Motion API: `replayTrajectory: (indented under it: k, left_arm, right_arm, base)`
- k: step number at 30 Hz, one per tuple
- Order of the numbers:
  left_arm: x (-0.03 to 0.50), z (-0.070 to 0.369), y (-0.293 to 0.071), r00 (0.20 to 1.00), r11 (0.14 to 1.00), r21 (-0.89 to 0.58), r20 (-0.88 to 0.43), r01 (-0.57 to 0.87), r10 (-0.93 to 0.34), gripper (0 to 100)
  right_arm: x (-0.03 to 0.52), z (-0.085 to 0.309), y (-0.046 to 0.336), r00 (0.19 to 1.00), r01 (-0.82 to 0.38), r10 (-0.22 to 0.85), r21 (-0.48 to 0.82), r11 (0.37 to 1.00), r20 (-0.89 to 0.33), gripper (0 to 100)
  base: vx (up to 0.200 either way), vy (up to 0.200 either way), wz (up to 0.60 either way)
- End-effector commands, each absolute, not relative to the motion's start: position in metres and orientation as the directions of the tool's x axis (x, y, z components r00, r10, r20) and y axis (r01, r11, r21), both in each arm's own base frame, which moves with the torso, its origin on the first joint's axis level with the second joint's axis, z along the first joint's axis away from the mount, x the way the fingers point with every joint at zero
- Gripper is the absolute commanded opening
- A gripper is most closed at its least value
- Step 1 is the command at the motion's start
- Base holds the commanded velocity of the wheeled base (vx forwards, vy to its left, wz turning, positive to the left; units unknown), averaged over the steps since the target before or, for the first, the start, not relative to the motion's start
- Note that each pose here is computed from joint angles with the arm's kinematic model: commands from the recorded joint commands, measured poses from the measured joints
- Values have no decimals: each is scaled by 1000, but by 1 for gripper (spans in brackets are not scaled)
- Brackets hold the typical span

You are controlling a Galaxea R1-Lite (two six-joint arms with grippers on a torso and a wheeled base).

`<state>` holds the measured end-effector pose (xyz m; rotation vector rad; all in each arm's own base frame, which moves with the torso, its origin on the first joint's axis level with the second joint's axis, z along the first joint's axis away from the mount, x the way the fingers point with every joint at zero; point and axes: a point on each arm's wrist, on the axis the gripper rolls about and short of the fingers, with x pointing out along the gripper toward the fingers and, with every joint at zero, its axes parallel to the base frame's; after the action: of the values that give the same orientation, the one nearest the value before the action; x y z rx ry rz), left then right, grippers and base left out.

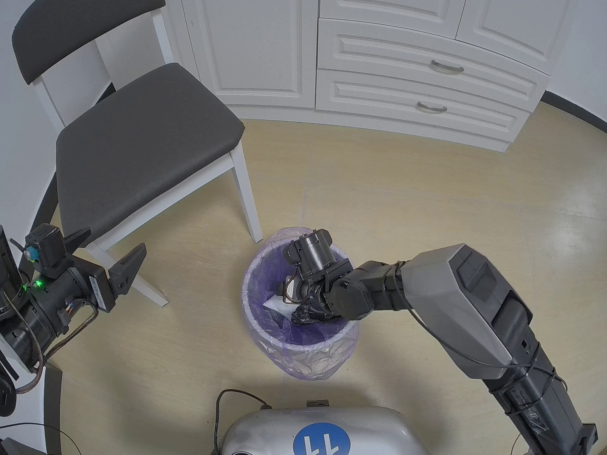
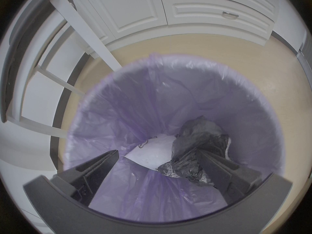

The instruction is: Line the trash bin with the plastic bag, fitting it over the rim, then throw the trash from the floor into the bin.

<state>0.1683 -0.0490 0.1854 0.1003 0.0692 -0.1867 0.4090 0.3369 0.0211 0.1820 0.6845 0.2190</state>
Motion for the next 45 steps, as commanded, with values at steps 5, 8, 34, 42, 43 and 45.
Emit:
replayTrajectory:
  k: [5, 8, 34, 42, 43, 45]
  left_arm:
    - [168, 185, -49, 981, 978, 93, -78, 186, -179, 100]
    - [168, 186, -48, 981, 978, 92, -73, 186, -179, 100]
    - [148, 185, -34, 990, 990, -56, -52, 128, -131, 100]
    - [154, 207, -23, 999, 997, -69, 29, 45, -43, 100]
    - [152, 212, -20, 999, 997, -70, 44, 29, -26, 100]
    - [147, 218, -19, 999, 997, -69, 40, 29, -26, 100]
  right_arm:
    - [412, 3, 339, 755, -131, 263, 255, 958, -600, 100]
    - [411, 22, 341, 773, -144, 283, 277, 950, -568, 100]
    - [254, 223, 160, 890, -20, 119, 223, 975, -440, 100]
    - [205, 222, 94, 930, 40, 27, 174, 984, -367, 100]
    - [193, 221, 82, 943, 43, 10, 153, 987, -332, 100]
    - [178, 219, 71, 957, 35, 3, 127, 991, -291, 100]
  base:
    - [0, 0, 0]
    - [0, 0, 0]
    - [0, 0, 0]
    - [0, 0, 0]
    - [0, 0, 0]
    - [0, 0, 0]
